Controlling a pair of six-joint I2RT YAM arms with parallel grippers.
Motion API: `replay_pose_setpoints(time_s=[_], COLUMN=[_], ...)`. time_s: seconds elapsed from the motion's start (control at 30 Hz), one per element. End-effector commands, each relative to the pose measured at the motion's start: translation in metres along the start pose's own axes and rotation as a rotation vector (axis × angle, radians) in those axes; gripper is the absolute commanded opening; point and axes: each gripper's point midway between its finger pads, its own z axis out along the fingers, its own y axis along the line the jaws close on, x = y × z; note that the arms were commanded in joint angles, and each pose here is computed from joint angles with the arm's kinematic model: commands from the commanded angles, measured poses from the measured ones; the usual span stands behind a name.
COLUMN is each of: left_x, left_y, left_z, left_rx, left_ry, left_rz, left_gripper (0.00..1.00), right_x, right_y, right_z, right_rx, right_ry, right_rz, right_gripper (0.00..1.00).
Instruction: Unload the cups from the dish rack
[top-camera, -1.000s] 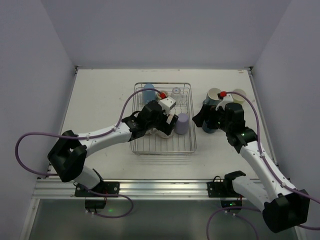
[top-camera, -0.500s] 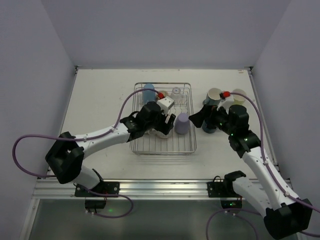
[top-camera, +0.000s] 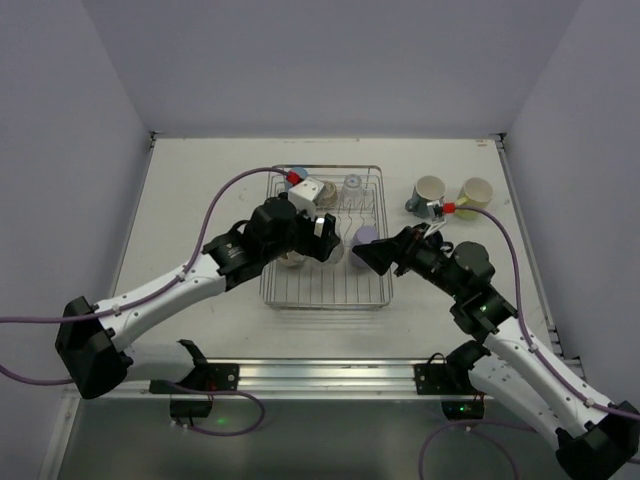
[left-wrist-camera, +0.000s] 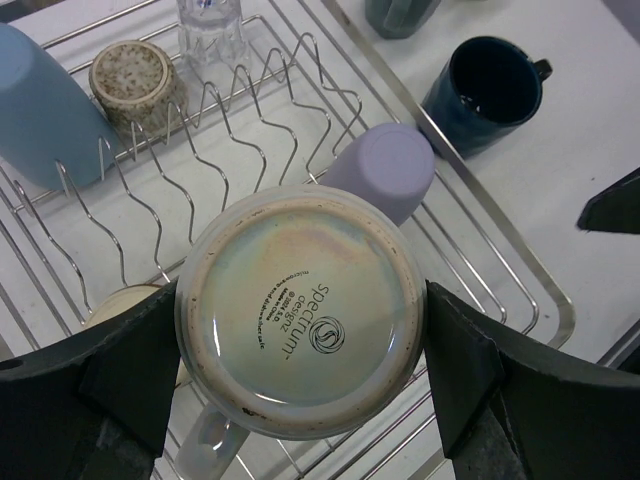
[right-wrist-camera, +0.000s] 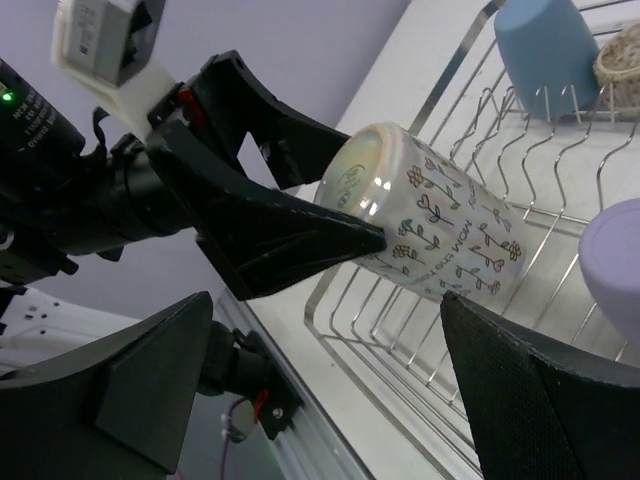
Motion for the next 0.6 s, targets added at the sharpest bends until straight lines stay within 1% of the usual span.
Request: replay_pose_setpoints(time_s=[0.0,0.1,0.17,0.23,0.27,0.3,0.37,0.57], left_x=[-0.093,-0.116,-0.131,-0.136,-0.144,-0.140,-0.153,-0.154], left_y=[-0.019,-0.023,-0.029,-0.033,-0.036,-0.037,-0.043,-0.052], left_z=[-0.038,-0.059,-0.077,-0.088,-0.099,-0.100,-0.116,-0.129], left_rx=[0.071,0.096,0.136,0.176,0.201,0.210,0.266,0.335], left_ry=[-0.271,-0.345,-0.403,-0.432,-0.467,-0.462,-0.521,-0.535], left_rz=[-0.108,-0.182,-0.241,-0.269,-0.298,-0.308,-0.339,-0.386], left_gripper=[0.00,0.00,0.00,0.00,0.00,0.00,0.00,0.00], right_x=[-0.016,-0.015,-0.011,-0.008,-0.006,-0.005,-0.001,-0.004], right_y=[0.016,0.013,0.015,0.018,0.019,0.019,0.020,0.039], right_z=[-0.001,-0.005,-0.006,-0.006,-0.006,-0.006,-0.006,-0.007], right_rx=[-0.113,-0.133,-0.149,-0.165,-0.174,-0.179,-0.192,-0.275], right_ry=[-0.140,-0.180,-0.162,-0.143,-0.133,-0.129,-0.115,-0.097], right_rz=[0.104,0.109,0.086,0.060,0.055,0.055,0.061,0.061], right_gripper=[0.98,0.97,0.97,0.97,0.98,0.98,0.98,0.99])
